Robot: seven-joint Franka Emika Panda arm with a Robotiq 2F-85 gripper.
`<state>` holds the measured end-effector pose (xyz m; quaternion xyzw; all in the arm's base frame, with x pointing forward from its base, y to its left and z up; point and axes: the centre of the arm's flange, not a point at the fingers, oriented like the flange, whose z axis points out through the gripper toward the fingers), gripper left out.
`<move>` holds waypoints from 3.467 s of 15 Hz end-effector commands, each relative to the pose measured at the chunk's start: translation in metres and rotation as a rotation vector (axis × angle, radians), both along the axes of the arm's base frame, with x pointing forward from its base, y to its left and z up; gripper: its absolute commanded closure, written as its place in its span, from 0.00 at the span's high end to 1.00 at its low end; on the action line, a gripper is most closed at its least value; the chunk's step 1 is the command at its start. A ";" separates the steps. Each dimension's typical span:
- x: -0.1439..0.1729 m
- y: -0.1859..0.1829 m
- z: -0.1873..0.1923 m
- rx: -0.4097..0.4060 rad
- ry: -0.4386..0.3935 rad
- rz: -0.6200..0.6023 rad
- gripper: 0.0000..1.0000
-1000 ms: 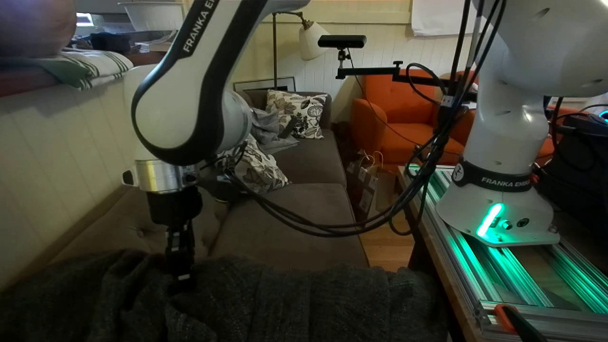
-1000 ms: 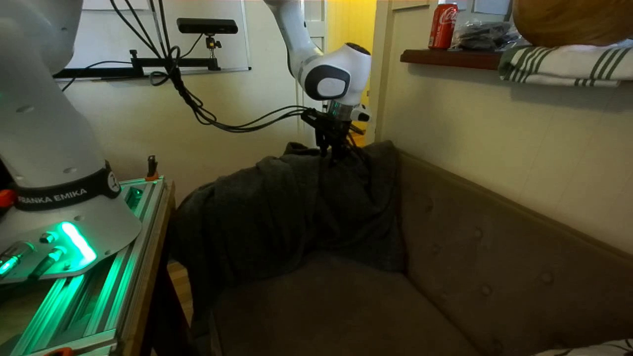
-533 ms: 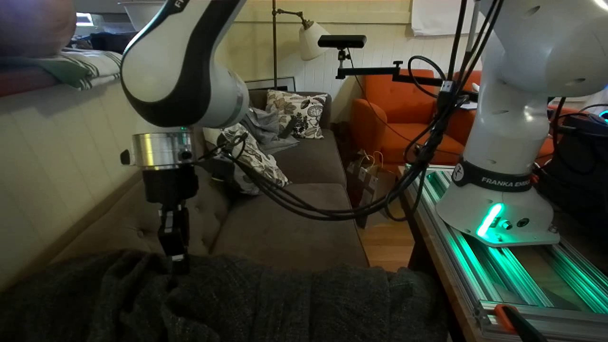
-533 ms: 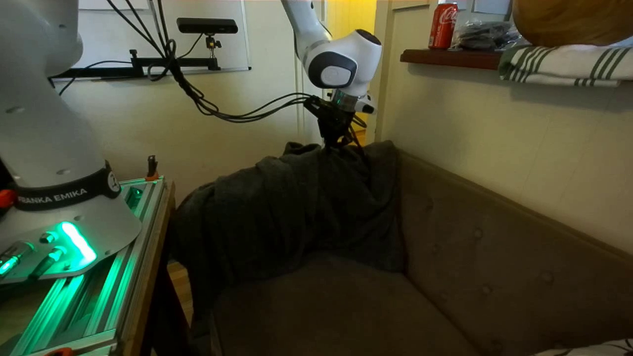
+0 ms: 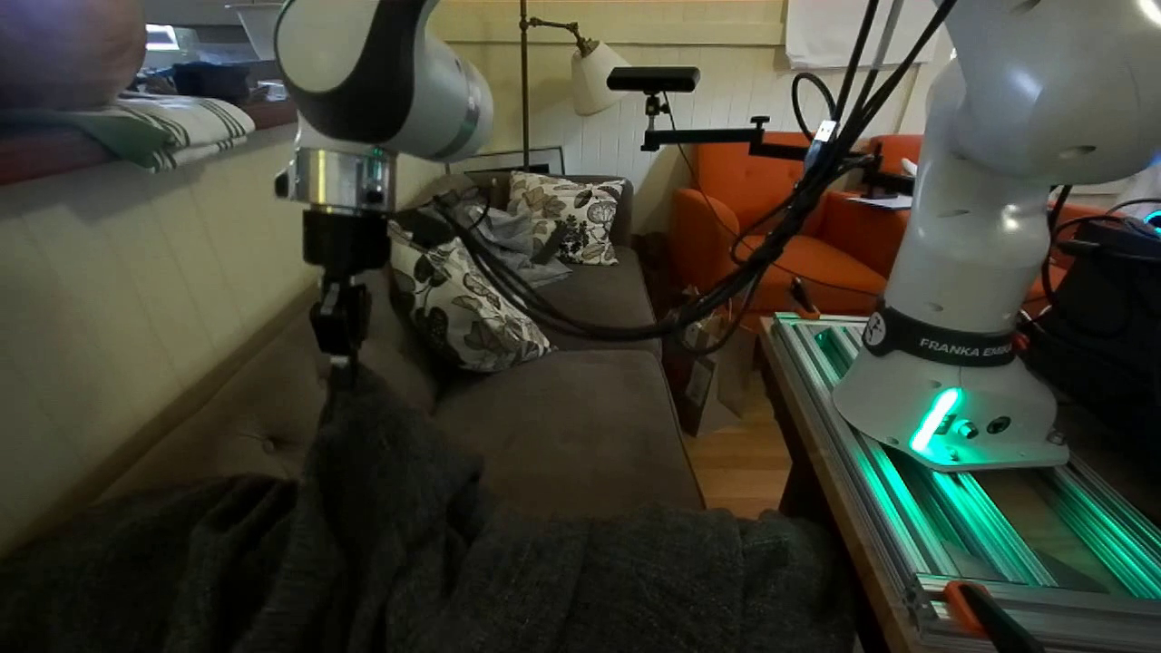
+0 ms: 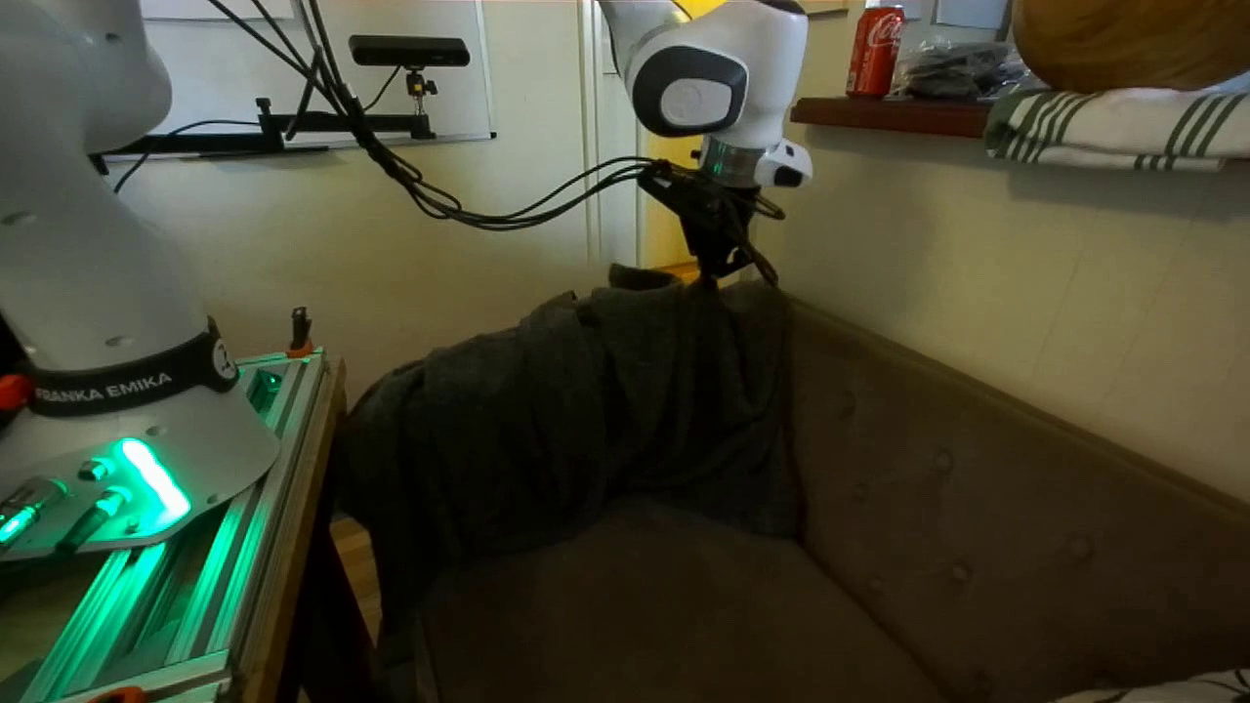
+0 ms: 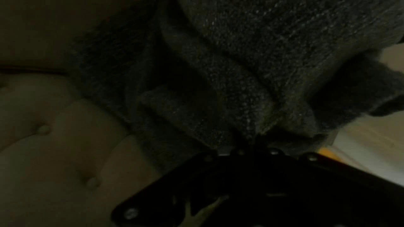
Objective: Move the grey fleece to the right
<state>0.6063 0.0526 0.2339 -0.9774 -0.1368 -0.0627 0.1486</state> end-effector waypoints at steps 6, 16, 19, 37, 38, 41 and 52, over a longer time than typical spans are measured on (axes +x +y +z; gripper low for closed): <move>-0.019 -0.108 0.073 -0.114 -0.132 -0.173 0.06; -0.020 -0.263 0.090 -0.360 -0.309 -0.392 0.01; -0.052 -0.354 0.107 -0.429 -0.341 -0.547 0.01; -0.049 -0.453 0.143 -0.827 -0.472 -1.001 0.01; -0.046 -0.457 0.148 -0.843 -0.481 -1.005 0.01; -0.042 -0.472 0.163 -0.872 -0.502 -1.028 0.01; -0.037 -0.493 0.150 -0.916 -0.529 -1.102 0.01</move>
